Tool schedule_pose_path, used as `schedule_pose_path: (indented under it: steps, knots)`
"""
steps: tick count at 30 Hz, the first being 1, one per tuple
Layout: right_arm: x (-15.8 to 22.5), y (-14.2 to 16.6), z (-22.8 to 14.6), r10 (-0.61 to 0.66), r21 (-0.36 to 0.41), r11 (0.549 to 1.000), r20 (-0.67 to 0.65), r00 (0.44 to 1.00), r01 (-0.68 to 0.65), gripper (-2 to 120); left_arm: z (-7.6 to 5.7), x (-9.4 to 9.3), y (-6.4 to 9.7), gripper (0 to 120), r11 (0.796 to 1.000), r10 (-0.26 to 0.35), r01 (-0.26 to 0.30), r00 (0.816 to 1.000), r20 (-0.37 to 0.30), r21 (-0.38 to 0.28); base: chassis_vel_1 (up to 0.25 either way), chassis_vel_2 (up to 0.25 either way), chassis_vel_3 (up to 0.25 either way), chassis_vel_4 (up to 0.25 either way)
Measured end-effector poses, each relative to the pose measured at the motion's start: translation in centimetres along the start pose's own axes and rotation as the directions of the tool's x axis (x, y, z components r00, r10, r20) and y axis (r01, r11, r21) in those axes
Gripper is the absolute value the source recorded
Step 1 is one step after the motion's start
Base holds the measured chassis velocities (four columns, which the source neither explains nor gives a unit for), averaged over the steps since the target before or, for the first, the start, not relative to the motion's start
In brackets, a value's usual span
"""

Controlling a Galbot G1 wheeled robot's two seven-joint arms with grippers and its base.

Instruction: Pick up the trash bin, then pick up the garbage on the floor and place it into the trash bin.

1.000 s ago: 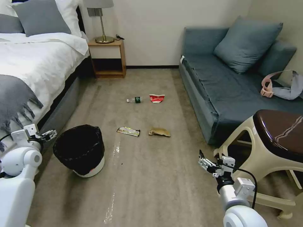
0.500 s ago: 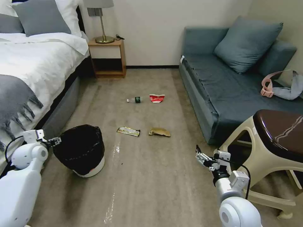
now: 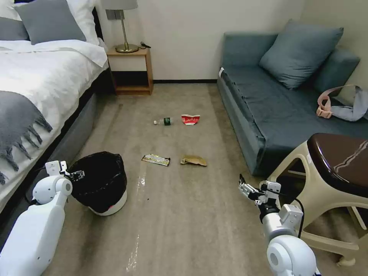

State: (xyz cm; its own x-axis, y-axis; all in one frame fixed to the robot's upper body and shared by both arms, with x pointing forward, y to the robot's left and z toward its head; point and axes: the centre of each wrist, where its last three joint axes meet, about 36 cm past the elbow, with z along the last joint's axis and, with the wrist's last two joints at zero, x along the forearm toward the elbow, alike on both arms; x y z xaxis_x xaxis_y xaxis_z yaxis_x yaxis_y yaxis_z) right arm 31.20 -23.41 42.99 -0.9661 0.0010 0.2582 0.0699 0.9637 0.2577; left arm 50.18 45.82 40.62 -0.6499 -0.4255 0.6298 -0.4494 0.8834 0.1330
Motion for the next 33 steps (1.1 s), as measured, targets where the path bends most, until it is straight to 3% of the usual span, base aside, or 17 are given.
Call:
schedule_pose_path:
  steps: [4,7,9,11,12,20,26,33]
  knots:
    - [-0.2,0.2,-0.4,-0.011,-0.008,1.0,0.004,1.0,0.011,100,0.3,-0.5,0.0,81,1.0,-0.004,0.004,1.0,-0.01,-0.006,0.0,0.0,0.0,0.0]
    - [-0.1,0.6,-0.9,-0.026,-0.013,1.0,0.011,1.0,0.026,100,0.2,-0.5,-0.5,68,1.0,0.009,-0.009,1.0,-0.005,-0.019,0.0,0.0,0.0,0.0]
    - [-0.1,0.6,-1.0,-0.029,-0.013,0.999,0.011,1.0,0.029,100,0.1,-0.5,-0.5,66,1.0,0.011,-0.011,1.0,-0.006,-0.019,0.0,0.0,0.0,0.0]
    - [0.2,1.0,-1.2,-0.041,-0.017,0.999,0.012,0.999,0.041,100,0.1,-0.9,-0.8,53,1.0,0.02,-0.02,1.0,-0.019,-0.02,0.0,0.0,0.0,0.0]
    - [0.2,1.0,-1.2,-0.041,-0.017,0.999,0.012,0.999,0.041,100,0.1,-0.9,-0.8,53,1.0,0.02,-0.02,1.0,-0.019,-0.02,0.0,0.0,0.0,0.0]
    - [0.4,0.8,-1.0,-0.041,-0.012,0.999,0.001,0.999,0.041,100,1.1,-1.3,-0.6,19,0.999,0.032,-0.033,0.999,-0.041,-0.02,0.0,0.0,0.0,0.0]
    - [0.4,0.6,-0.8,-0.036,-0.009,0.999,-0.004,0.999,0.036,100,1.8,-1.2,-0.1,13,1.0,0.026,-0.026,0.999,-0.031,-0.006,0.0,0.0,0.0,0.0]
    - [0.4,0.4,0.0,-0.026,0.0,1.0,-0.008,1.0,0.026,100,1.9,0.9,1.2,8,1.0,-0.011,0.012,0.998,0.063,-0.008,0.0,0.0,0.0,0.0]
